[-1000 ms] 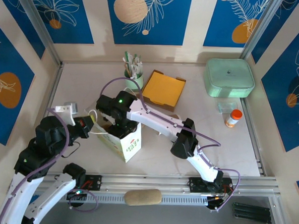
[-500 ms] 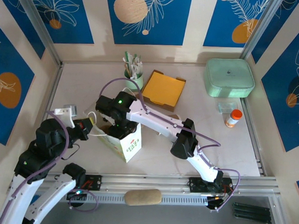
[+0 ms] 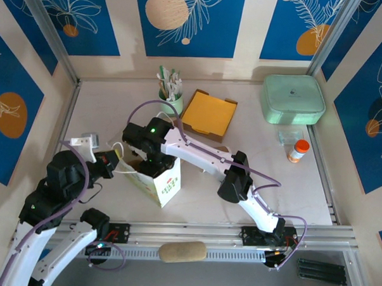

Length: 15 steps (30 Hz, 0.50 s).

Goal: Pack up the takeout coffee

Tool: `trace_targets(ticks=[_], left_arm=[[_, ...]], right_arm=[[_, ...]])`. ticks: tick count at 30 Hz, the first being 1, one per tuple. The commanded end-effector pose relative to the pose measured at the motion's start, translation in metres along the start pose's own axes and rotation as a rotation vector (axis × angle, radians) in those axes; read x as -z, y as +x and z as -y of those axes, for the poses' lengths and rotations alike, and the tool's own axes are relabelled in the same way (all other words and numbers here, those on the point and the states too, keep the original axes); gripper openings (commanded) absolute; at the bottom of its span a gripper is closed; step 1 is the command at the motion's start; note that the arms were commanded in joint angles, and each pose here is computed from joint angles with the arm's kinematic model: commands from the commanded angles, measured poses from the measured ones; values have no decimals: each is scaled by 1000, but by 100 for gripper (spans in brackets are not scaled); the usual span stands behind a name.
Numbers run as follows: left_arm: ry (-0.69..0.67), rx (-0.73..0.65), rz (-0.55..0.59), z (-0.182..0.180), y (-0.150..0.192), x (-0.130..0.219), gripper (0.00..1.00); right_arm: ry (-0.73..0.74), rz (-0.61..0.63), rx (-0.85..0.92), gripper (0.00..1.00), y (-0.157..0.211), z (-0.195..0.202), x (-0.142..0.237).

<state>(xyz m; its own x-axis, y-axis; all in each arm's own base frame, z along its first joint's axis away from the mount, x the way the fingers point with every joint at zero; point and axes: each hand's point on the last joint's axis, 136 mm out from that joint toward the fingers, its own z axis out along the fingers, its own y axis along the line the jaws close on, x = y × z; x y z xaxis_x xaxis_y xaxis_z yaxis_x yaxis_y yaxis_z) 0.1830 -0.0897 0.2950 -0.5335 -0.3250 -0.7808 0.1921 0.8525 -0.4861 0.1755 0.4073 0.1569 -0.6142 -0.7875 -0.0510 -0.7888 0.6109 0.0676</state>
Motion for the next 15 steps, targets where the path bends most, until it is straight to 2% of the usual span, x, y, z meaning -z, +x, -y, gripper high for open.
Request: trace_targets(ticks=[1, 9, 15], left_arm=[[-3, 8, -4, -1, 0, -4, 0], [-3, 14, -13, -2, 3, -8, 0], [-4, 15, -17, -1, 3, -9, 0]], right_arm=[[-40, -17, 10, 50, 2, -5, -4], [-120, 25, 5, 50, -2, -13, 12], [-149, 3, -3, 50, 0, -14, 7]])
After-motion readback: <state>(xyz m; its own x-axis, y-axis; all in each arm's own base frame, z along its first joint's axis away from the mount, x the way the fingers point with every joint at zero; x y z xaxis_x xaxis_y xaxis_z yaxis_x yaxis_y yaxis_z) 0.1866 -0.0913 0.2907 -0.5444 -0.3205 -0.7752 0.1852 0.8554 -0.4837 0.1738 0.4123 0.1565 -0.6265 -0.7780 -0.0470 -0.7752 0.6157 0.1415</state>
